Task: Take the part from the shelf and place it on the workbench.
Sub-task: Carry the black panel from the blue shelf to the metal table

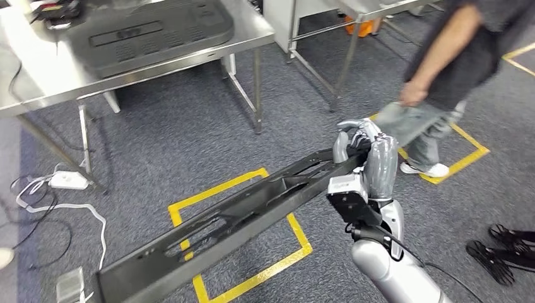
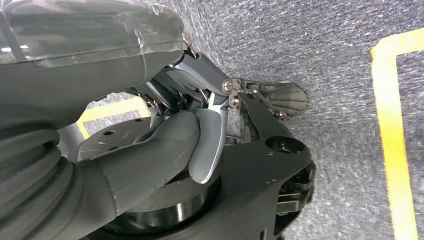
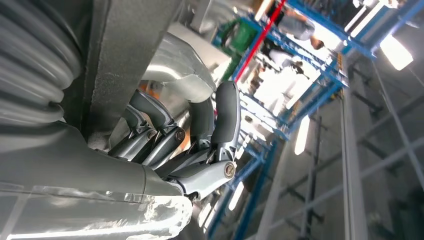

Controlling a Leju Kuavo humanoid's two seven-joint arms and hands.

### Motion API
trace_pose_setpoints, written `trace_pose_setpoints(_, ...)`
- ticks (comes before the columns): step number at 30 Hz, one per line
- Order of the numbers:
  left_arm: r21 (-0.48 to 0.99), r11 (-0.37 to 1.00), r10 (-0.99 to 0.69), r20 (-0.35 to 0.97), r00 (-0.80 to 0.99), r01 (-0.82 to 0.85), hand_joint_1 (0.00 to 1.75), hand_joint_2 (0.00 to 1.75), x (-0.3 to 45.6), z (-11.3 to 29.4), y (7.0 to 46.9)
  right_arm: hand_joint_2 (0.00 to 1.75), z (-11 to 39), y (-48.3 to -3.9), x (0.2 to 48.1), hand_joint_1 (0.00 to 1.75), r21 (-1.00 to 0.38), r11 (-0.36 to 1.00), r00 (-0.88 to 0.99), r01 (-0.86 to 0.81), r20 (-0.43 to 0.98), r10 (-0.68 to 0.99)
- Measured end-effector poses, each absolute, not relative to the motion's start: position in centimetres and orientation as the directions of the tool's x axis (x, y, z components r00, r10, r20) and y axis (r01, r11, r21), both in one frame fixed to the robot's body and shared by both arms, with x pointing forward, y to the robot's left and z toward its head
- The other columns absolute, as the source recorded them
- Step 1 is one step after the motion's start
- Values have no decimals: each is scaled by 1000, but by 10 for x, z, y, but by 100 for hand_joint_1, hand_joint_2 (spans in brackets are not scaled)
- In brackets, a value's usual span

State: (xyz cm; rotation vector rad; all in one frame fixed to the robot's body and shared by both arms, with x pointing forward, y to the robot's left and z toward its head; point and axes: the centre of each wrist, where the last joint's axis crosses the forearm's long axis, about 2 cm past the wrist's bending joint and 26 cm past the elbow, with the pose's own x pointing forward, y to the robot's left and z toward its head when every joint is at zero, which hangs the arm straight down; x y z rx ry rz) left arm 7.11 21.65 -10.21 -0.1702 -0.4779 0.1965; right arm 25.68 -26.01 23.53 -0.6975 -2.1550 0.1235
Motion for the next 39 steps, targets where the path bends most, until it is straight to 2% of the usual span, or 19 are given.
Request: trace_pose_setpoints(39, -207, 970, 211, 438, 874, -130, 175, 175, 69, -103, 219, 175, 234, -259, 258, 175, -325, 836, -469, 442, 710, 524)
